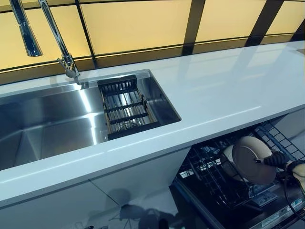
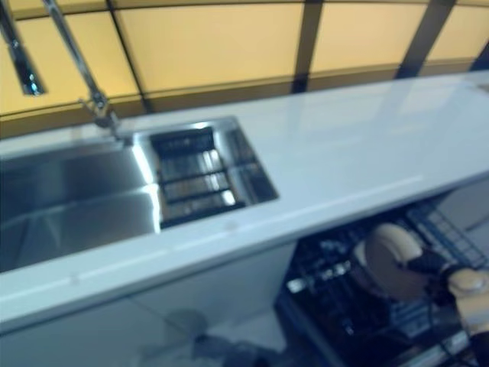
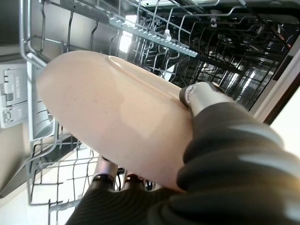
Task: Take plates into dishwasher
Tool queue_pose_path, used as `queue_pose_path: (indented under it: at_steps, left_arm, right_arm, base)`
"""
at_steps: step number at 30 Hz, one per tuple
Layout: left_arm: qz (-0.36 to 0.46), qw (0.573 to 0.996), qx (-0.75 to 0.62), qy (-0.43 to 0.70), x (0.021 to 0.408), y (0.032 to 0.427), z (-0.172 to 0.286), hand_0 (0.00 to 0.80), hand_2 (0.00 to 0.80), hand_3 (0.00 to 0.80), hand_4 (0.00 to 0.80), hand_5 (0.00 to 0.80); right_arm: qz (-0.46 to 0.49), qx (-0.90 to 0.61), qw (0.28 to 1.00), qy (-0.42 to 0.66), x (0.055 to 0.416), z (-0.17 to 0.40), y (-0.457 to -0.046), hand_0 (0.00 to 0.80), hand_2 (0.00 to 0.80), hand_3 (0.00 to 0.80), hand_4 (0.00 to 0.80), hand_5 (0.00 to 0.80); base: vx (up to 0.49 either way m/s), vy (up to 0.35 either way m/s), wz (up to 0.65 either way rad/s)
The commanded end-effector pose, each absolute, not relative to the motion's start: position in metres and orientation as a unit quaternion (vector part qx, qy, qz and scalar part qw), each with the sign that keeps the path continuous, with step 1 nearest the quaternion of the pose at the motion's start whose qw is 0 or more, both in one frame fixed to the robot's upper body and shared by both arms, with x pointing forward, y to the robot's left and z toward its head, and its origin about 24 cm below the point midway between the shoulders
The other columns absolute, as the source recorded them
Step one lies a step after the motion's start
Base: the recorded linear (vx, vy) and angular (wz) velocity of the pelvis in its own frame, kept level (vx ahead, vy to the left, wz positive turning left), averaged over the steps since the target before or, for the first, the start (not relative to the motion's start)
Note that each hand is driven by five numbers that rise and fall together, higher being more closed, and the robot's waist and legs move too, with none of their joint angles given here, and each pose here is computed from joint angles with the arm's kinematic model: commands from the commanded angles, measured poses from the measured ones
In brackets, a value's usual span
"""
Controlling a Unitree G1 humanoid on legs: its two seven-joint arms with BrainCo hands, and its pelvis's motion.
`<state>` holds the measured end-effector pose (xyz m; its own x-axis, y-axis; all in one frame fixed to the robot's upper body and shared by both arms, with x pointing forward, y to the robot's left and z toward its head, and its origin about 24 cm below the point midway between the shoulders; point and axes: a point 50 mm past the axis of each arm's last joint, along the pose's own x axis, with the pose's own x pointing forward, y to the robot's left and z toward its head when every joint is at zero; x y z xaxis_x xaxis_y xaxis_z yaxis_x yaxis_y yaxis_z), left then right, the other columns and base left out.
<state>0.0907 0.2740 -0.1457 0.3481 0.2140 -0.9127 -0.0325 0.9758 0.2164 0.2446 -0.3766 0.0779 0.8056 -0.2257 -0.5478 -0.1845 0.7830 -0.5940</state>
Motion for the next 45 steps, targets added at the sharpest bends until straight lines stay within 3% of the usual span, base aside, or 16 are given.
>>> queue_pose_path:
  at_steps: [1,45]
  left_arm:
    - [0.089,0.818,0.087,0.562,0.098,0.279,-0.144,0.0,0.0,0.0,0.0,0.0]
    - [0.068,0.834,0.082,0.541,0.119,0.268,-0.141,0.0,0.0,0.0,0.0,0.0]
  right_arm:
    - [-0.028,-0.317,0.912,0.258,0.267,0.099,-0.372,0.8,0.8,0.8,0.8,0.8]
    - [-0.029,-0.331,0.875,0.351,0.276,0.047,-0.362,0.8,0.8,0.8,0.8,0.8]
  base:
    - [0.0,0.0,0.0]
    - [-0.001,0.0,0.0]
